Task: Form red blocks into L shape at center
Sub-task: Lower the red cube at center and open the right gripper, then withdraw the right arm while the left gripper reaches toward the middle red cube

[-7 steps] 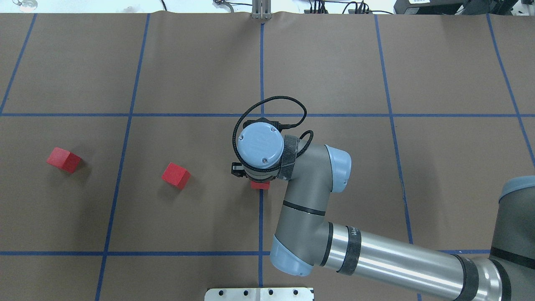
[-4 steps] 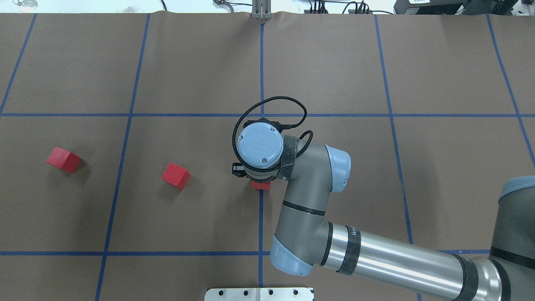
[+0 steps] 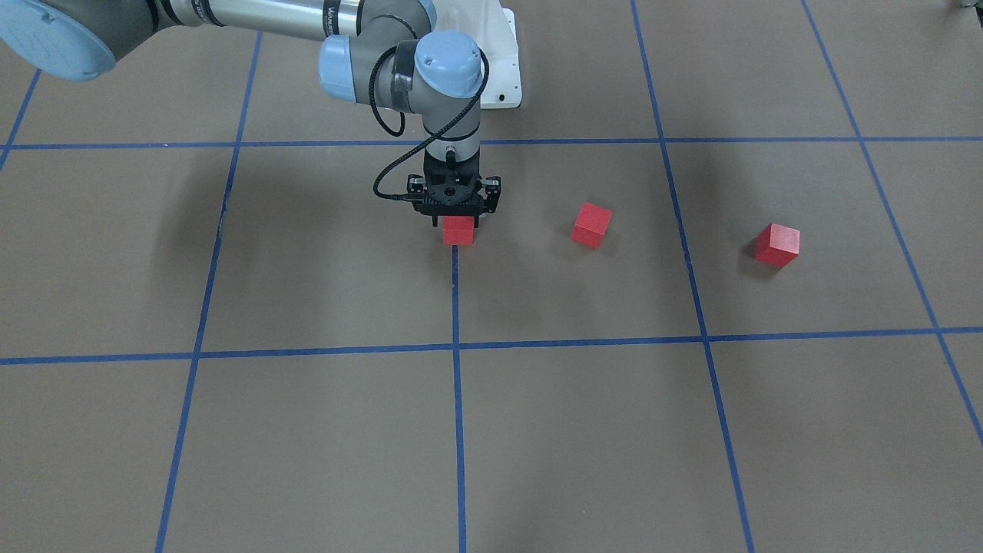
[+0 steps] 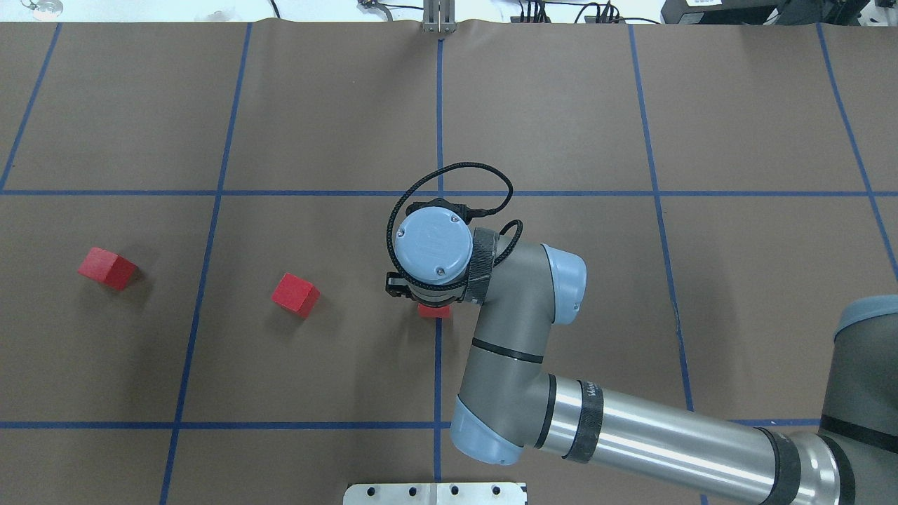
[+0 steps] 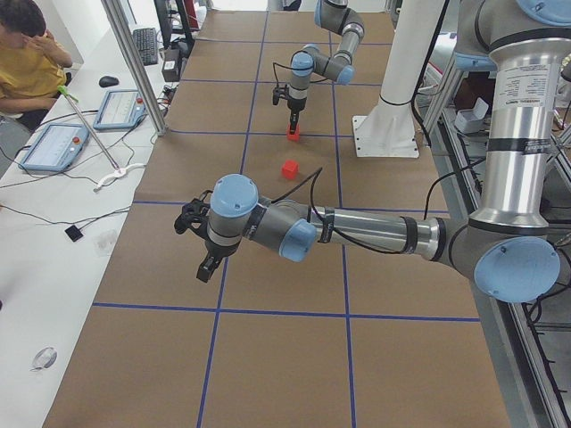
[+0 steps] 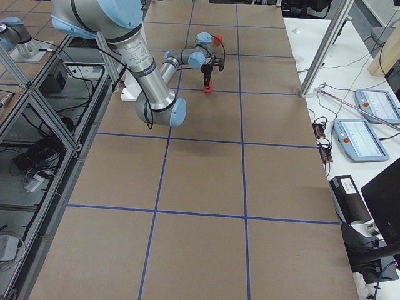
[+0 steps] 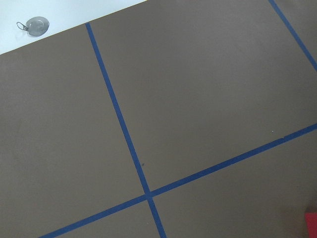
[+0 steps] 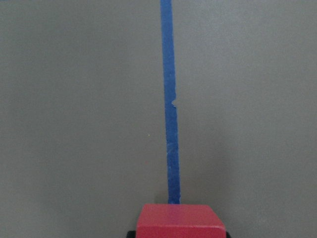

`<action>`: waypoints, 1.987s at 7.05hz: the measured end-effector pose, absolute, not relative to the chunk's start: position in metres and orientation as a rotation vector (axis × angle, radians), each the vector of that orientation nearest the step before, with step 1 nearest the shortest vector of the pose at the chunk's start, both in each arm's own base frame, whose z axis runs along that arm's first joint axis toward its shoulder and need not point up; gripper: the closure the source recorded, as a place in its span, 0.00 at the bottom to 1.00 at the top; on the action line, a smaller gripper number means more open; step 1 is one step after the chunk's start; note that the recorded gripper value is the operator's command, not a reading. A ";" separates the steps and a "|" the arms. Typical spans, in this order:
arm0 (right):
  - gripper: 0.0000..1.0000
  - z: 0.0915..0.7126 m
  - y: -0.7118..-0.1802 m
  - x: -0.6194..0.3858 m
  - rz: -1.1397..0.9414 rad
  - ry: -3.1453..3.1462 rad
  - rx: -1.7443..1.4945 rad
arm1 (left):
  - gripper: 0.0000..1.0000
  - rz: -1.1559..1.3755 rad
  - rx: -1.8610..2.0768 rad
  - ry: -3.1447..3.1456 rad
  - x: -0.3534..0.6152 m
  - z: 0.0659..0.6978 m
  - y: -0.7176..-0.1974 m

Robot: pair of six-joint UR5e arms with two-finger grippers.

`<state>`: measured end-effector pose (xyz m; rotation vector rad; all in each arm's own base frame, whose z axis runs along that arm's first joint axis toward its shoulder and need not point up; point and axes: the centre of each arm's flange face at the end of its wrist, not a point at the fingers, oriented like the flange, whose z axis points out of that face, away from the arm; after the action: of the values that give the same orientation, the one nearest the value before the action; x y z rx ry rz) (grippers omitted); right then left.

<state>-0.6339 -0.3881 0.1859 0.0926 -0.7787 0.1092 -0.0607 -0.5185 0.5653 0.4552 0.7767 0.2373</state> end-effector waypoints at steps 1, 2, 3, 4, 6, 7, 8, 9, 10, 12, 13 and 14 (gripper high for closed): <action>0.01 0.186 -0.388 -0.634 0.108 -0.779 0.094 | 0.00 0.237 0.455 0.777 -0.061 0.565 -0.518; 0.01 0.184 -0.388 -0.633 0.105 -0.782 0.097 | 0.00 0.237 0.455 0.777 -0.061 0.565 -0.518; 0.01 0.177 -0.394 -0.625 0.111 -0.795 0.103 | 0.00 0.242 0.464 0.776 -0.061 0.564 -0.519; 0.01 0.169 -0.411 -0.605 0.129 -0.805 0.106 | 0.00 0.260 0.487 0.774 -0.058 0.559 -0.520; 0.01 0.151 -0.467 -0.520 0.145 -0.802 0.097 | 0.00 0.329 0.540 0.791 -0.024 0.529 -0.530; 0.01 0.155 -0.495 -0.467 0.131 -0.802 0.098 | 0.00 0.339 0.541 0.827 0.010 0.501 -0.534; 0.01 0.178 -0.523 -0.405 0.087 -0.799 0.113 | 0.00 0.326 0.520 0.890 0.061 0.469 -0.532; 0.01 0.210 -0.549 -0.346 0.027 -0.789 0.132 | 0.00 0.304 0.501 0.948 0.112 0.443 -0.524; 0.01 0.249 -0.571 -0.285 -0.035 -0.774 0.150 | 0.00 0.309 0.492 0.992 0.166 0.420 -0.515; 0.01 0.336 -0.591 -0.176 -0.134 -0.726 0.172 | 0.00 0.333 0.471 1.043 0.270 0.377 -0.494; 0.01 0.383 -0.591 -0.124 -0.176 -0.700 0.171 | 0.00 0.339 0.452 1.045 0.314 0.360 -0.481; 0.01 0.431 -0.583 -0.076 -0.214 -0.682 0.160 | 0.00 0.342 0.424 1.024 0.350 0.344 -0.471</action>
<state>-0.0760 -0.5832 0.4310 0.1605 -0.6817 -0.2139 0.3503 -0.4709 0.3445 0.4236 1.0240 0.3420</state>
